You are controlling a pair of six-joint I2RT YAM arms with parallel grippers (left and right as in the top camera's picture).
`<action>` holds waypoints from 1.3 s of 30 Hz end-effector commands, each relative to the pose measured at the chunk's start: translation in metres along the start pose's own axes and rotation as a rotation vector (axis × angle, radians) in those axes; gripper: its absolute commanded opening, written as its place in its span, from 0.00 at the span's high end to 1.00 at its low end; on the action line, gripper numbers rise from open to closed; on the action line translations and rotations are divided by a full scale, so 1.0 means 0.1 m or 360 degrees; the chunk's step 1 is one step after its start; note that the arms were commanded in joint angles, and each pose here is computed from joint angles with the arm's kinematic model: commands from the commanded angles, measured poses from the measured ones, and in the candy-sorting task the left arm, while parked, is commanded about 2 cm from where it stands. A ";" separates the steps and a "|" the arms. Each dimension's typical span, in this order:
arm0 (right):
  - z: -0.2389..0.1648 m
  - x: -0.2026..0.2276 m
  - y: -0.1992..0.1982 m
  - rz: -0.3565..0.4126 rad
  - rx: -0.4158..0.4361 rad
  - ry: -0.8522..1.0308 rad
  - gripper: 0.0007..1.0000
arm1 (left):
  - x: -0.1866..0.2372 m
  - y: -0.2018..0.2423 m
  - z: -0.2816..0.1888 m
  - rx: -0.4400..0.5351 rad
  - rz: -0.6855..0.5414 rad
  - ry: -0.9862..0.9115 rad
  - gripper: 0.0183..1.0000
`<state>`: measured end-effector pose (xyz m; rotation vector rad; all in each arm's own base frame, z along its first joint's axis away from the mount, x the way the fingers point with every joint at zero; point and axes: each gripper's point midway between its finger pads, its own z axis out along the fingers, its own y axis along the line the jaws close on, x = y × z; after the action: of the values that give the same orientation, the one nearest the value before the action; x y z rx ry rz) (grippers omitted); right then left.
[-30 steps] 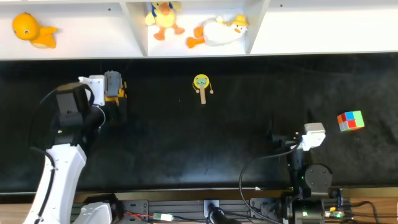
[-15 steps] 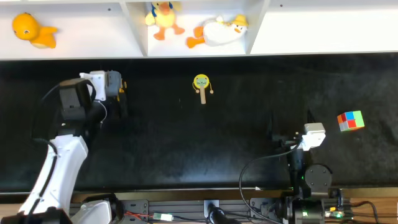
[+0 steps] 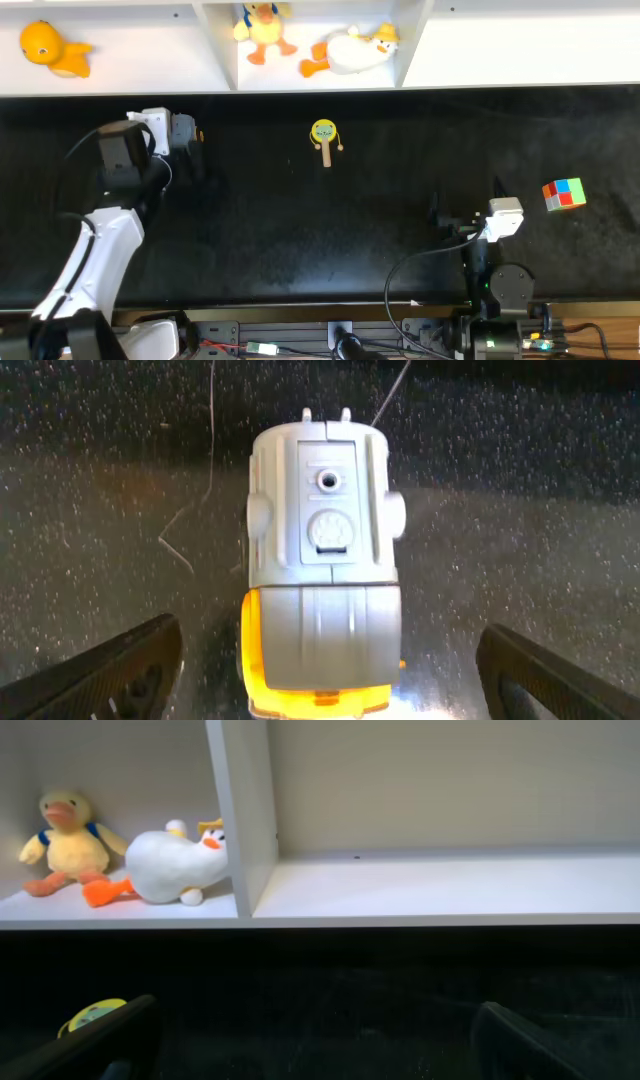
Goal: Store Toys
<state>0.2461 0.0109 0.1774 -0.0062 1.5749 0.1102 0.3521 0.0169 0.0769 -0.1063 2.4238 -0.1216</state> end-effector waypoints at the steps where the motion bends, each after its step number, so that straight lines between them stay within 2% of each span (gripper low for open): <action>1: 0.00 0.04 0.00 -0.0004 -0.0002 0.0005 0.00 | 0.03 0.03 0.07 -0.0026 -0.0015 0.0009 0.04; 11: 0.00 0.04 0.00 -0.0004 -0.0002 0.0005 0.00 | -0.02 0.04 0.13 -0.0034 -0.0010 -0.0022 0.07; 18: 0.00 0.04 0.00 -0.0004 -0.0002 0.0005 0.00 | -0.02 0.08 0.13 -0.0063 -0.0009 -0.0025 0.17; 39: 0.00 0.04 0.00 -0.0004 -0.0002 0.0005 0.01 | 0.04 0.06 0.14 -0.0048 0.0101 0.0019 0.23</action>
<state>0.2461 0.0110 0.1772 -0.0062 1.5757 0.1108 0.3599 0.0235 0.0691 -0.0781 2.4203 -0.0647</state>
